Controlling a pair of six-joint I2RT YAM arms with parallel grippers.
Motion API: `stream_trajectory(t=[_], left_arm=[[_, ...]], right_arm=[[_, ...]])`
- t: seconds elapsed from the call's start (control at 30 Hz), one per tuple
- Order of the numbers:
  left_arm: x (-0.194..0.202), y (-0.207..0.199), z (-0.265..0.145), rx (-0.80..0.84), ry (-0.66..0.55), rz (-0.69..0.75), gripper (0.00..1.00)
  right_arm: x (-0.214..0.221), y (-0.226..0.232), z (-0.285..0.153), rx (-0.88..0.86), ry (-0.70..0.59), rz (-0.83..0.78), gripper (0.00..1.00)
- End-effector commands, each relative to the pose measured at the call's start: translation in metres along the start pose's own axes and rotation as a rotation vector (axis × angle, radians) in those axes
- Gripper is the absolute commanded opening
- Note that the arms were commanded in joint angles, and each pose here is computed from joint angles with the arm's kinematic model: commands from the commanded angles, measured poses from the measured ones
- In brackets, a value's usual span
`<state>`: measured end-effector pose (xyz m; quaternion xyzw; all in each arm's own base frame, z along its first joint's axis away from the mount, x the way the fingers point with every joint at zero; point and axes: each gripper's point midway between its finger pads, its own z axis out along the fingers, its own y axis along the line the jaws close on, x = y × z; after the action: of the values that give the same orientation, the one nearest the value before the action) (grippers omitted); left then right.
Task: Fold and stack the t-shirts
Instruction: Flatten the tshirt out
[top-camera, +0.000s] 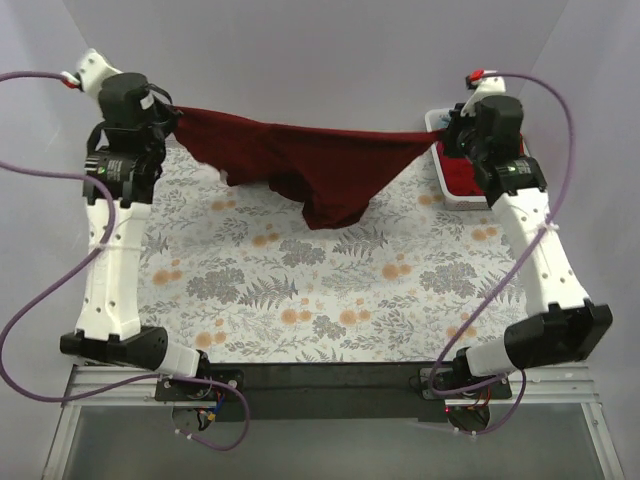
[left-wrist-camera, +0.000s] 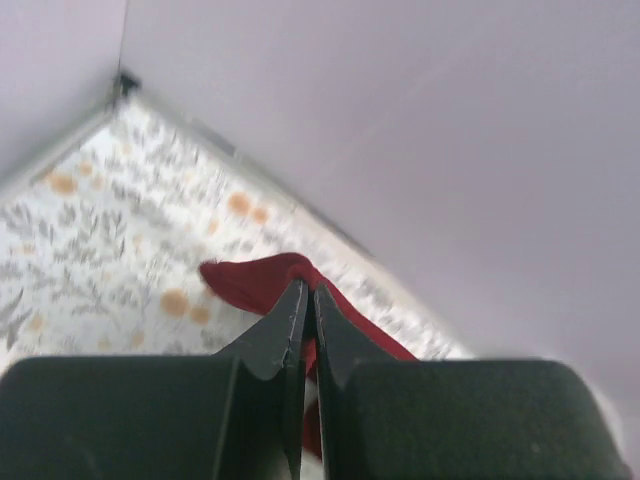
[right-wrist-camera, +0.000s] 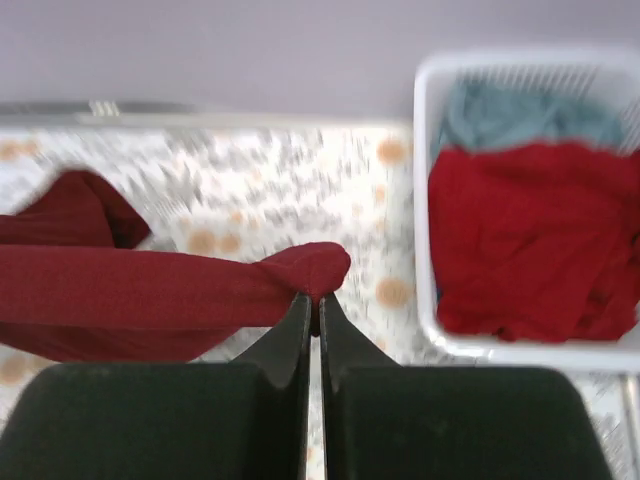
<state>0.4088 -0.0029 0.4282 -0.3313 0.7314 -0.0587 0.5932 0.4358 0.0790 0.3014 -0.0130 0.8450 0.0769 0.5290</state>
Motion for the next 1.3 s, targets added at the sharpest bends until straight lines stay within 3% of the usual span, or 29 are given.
stream_trajectory(t=[0.0, 0.13, 0.3, 0.37, 0.43, 0.57, 0.67, 0.73, 0.87, 0.97, 1.07, 1.17, 1.27], left_arm=[[-0.066, 0.015, -0.052, -0.045, -0.167, -0.002, 0.0], [-0.131, 0.021, -0.136, 0.072, -0.387, -0.088, 0.0], [-0.175, 0.036, -0.217, 0.186, -0.566, -0.138, 0.0], [-0.194, 0.042, -0.25, 0.219, -0.641, -0.147, 0.0], [-0.21, 0.047, -0.274, 0.237, -0.706, -0.14, 0.0], [-0.224, 0.031, -0.282, 0.293, -0.738, -0.118, 0.0], [-0.213, 0.005, -0.231, 0.249, -0.682, -0.002, 0.0], [-0.188, -0.021, -0.171, 0.214, -0.61, 0.094, 0.0], [-0.075, -0.059, -0.019, 0.163, -0.322, 0.264, 0.0], [0.053, -0.026, 0.079, 0.081, -0.07, 0.338, 0.0], [0.142, 0.023, 0.13, 0.008, 0.12, 0.378, 0.0], [0.197, 0.056, 0.161, -0.051, 0.242, 0.393, 0.0], [0.227, 0.072, 0.177, -0.073, 0.312, 0.393, 0.0]], right_arm=[[-0.078, 0.007, -0.082, -0.026, -0.207, -0.07, 0.01], [-0.117, 0.017, -0.156, -0.075, -0.384, -0.116, 0.01], [-0.131, 0.032, -0.249, -0.161, -0.574, -0.203, 0.01], [-0.131, 0.033, -0.267, -0.168, -0.61, -0.222, 0.01], [-0.134, 0.033, -0.298, -0.169, -0.676, -0.237, 0.01], [-0.139, 0.036, -0.305, -0.179, -0.692, -0.254, 0.01], [-0.137, 0.037, -0.281, -0.183, -0.643, -0.253, 0.01], [-0.129, 0.035, -0.246, -0.179, -0.565, -0.25, 0.01], [-0.067, 0.012, -0.131, -0.084, -0.309, -0.236, 0.01], [0.011, -0.011, -0.035, -0.016, -0.146, -0.233, 0.01], [0.078, -0.025, 0.027, 0.018, -0.007, -0.196, 0.01], [0.118, -0.035, 0.067, 0.038, 0.1, -0.151, 0.01], [0.141, -0.04, 0.095, 0.036, 0.166, -0.141, 0.01]])
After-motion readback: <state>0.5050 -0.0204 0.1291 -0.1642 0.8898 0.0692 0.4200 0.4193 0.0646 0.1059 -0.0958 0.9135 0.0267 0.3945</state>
